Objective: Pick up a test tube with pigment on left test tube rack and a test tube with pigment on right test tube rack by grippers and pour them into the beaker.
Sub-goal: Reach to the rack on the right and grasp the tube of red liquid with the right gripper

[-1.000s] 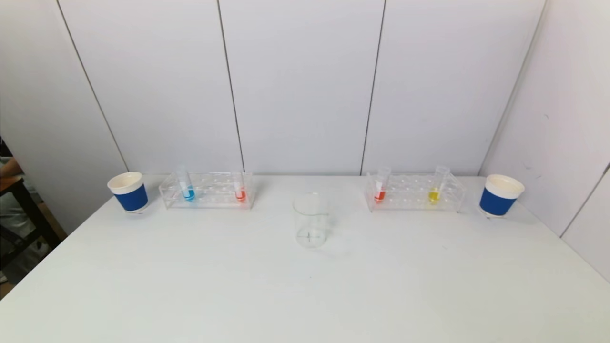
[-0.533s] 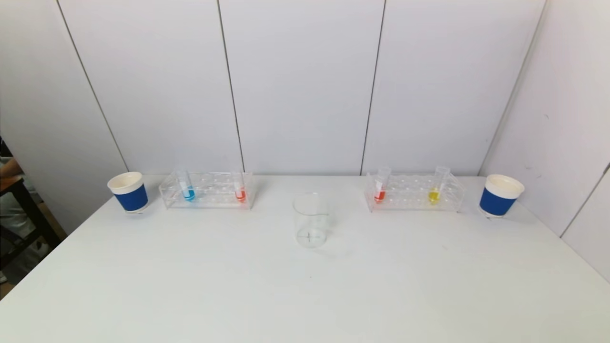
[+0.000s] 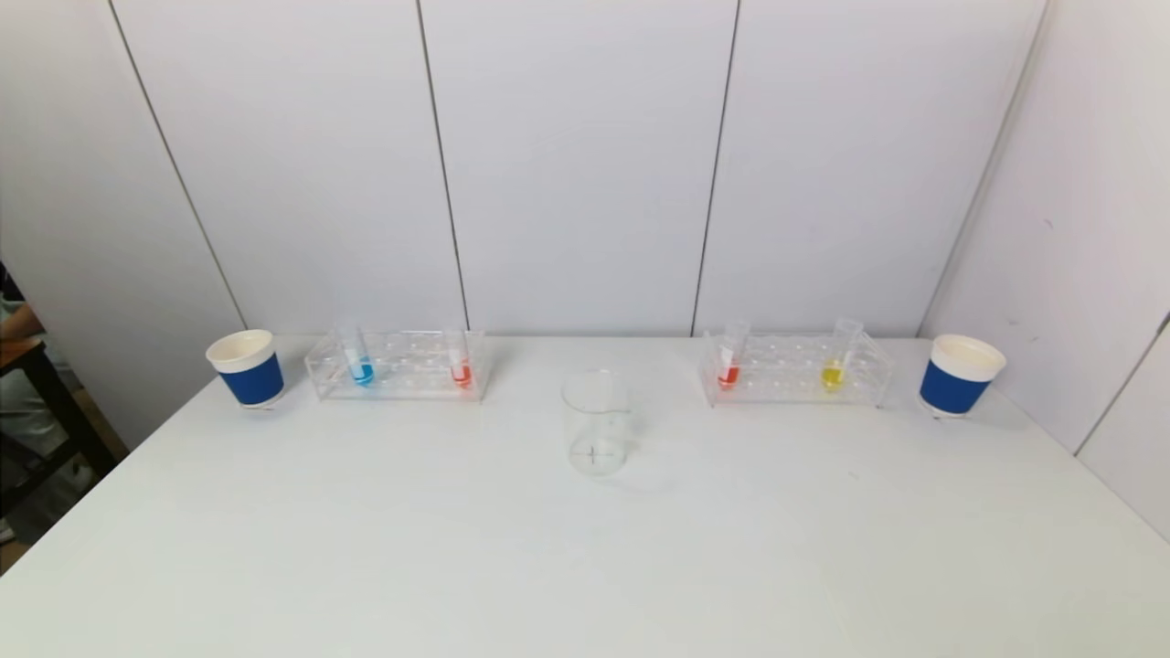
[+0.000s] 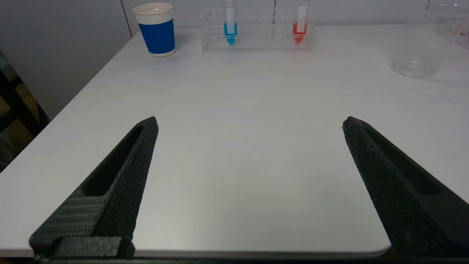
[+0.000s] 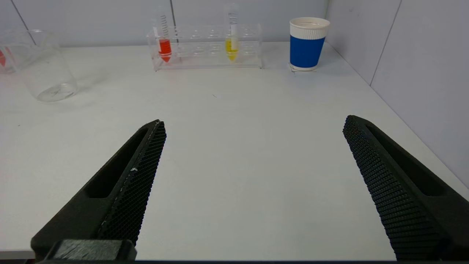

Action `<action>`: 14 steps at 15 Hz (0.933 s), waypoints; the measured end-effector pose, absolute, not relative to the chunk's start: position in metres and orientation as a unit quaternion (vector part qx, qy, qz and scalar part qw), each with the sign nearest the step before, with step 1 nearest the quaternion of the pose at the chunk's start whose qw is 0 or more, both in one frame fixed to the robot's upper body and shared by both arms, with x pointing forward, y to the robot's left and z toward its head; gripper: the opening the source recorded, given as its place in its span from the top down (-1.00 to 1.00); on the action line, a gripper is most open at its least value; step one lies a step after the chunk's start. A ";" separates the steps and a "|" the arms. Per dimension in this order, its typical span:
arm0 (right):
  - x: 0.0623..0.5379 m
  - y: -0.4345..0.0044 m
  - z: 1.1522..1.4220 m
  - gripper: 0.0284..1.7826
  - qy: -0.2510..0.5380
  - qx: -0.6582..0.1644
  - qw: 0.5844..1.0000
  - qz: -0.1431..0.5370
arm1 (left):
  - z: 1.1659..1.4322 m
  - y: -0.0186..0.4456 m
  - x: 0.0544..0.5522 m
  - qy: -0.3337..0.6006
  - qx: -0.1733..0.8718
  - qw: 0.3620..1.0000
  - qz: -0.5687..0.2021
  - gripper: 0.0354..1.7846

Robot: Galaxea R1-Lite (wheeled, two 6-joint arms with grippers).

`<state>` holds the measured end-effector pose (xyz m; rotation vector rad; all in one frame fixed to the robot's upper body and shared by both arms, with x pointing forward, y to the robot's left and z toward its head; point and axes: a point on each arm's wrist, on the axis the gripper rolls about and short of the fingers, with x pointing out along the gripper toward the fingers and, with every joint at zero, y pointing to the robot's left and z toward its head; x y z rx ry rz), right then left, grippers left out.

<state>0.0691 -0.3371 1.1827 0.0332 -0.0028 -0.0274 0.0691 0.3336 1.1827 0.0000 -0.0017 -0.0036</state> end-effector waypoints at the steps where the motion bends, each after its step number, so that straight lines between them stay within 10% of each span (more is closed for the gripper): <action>1: 0.069 -0.337 1.183 -0.98 -0.001 0.017 1.000 -0.014 | 1.183 0.334 0.069 0.000 0.000 1.000 -0.002 -0.98; 14: 0.069 -0.337 1.183 -0.98 -0.001 0.017 1.000 -0.014 | 1.183 0.334 0.069 0.000 0.000 1.000 -0.002 -0.98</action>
